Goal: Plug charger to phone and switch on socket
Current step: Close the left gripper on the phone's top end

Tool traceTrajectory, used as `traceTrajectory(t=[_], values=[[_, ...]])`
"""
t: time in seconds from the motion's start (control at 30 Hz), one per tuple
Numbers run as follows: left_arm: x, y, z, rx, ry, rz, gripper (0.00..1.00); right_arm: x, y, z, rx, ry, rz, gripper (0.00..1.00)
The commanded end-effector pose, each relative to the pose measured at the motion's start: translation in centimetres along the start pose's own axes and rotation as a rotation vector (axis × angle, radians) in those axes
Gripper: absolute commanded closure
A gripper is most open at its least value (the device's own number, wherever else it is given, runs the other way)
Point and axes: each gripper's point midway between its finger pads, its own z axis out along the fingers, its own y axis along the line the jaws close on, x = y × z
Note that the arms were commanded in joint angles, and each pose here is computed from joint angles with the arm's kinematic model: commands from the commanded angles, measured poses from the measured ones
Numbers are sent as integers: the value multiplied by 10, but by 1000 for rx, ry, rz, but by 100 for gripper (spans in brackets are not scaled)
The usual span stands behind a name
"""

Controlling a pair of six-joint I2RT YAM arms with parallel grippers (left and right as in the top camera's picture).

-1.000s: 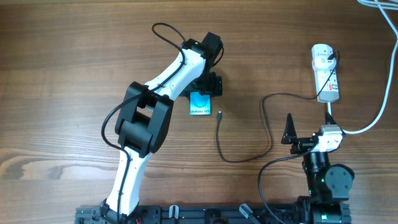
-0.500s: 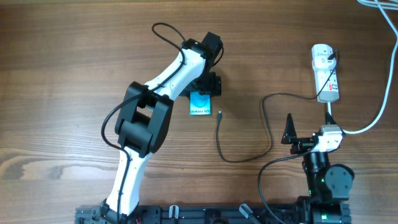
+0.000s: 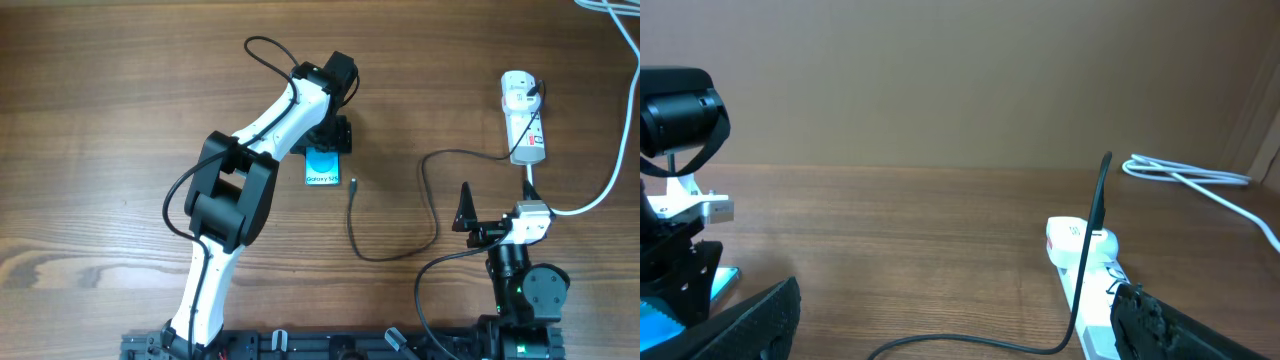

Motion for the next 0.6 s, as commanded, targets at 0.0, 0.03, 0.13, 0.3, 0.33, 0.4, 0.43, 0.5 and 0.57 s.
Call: traceTrajectory(t=[0.0, 0.03, 0.13, 0.3, 0.33, 0.4, 0.43, 0.5, 0.57], values=[[4, 2, 11, 4, 32, -1, 22, -1, -3, 0, 19, -6, -12, 0], [4, 2, 11, 4, 31, -1, 23, -1, -3, 0, 19, -6, -12, 0], [4, 2, 11, 5, 31, -1, 23, -1, -3, 0, 19, -6, -13, 0], [3, 1, 10, 6, 29, -9, 22, -1, -3, 0, 19, -6, -12, 0], [3, 1, 9, 8, 26, -9, 23, -1, -3, 0, 19, -6, -13, 0], [2, 0, 6, 10, 21, -9, 23, -1, -3, 0, 19, -6, -12, 0], [2, 0, 5, 12, 19, -9, 24, -1, -3, 0, 19, -6, -12, 0], [1, 0, 2, 15, 13, -9, 24, -1, -3, 0, 19, -6, -12, 0], [0, -1, -2, 19, 5, -8, 25, -1, -3, 0, 19, -6, -12, 0]])
